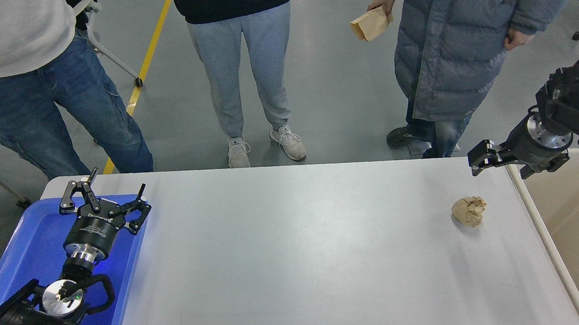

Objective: Tidy desktop
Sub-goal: 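Lower the right gripper toward the crumpled paper ball, then close the right gripper on the crumpled paper ball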

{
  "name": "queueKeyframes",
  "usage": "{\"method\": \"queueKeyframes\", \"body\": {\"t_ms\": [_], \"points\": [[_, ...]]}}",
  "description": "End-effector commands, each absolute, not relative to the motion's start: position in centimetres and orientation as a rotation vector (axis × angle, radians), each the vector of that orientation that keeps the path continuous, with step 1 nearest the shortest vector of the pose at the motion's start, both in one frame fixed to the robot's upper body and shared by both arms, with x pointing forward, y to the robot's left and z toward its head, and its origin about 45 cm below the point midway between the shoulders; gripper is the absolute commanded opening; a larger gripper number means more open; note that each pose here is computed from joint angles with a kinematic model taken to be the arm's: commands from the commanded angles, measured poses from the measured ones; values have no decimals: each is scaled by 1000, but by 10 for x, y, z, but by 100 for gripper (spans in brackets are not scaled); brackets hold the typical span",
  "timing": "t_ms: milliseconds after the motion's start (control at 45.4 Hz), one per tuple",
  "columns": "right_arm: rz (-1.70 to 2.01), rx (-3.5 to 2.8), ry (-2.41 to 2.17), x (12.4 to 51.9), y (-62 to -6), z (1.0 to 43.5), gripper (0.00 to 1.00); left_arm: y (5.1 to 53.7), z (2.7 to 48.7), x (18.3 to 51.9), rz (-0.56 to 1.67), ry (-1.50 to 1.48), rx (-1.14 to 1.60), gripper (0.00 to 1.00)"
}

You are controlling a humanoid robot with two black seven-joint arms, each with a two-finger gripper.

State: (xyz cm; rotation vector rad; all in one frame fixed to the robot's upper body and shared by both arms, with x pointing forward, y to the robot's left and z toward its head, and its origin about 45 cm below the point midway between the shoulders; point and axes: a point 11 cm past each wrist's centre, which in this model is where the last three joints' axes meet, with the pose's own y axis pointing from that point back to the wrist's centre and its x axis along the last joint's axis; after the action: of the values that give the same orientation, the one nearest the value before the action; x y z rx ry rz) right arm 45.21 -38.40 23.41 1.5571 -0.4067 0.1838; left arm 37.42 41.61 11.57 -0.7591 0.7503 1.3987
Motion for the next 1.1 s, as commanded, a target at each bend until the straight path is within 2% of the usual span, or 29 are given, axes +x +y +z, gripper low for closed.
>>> {"method": "queueKeyframes", "body": {"t_ms": [0, 683, 1079], "points": [[204, 1547, -422, 447, -384, 200, 100, 416, 116, 374, 1399, 750, -759, 100], [254, 1519, -443, 427, -379, 129, 100, 416, 116, 374, 1399, 750, -759, 100], [329, 1487, -531, 429, -383, 115, 100, 416, 116, 374, 1399, 750, -759, 100]]}}
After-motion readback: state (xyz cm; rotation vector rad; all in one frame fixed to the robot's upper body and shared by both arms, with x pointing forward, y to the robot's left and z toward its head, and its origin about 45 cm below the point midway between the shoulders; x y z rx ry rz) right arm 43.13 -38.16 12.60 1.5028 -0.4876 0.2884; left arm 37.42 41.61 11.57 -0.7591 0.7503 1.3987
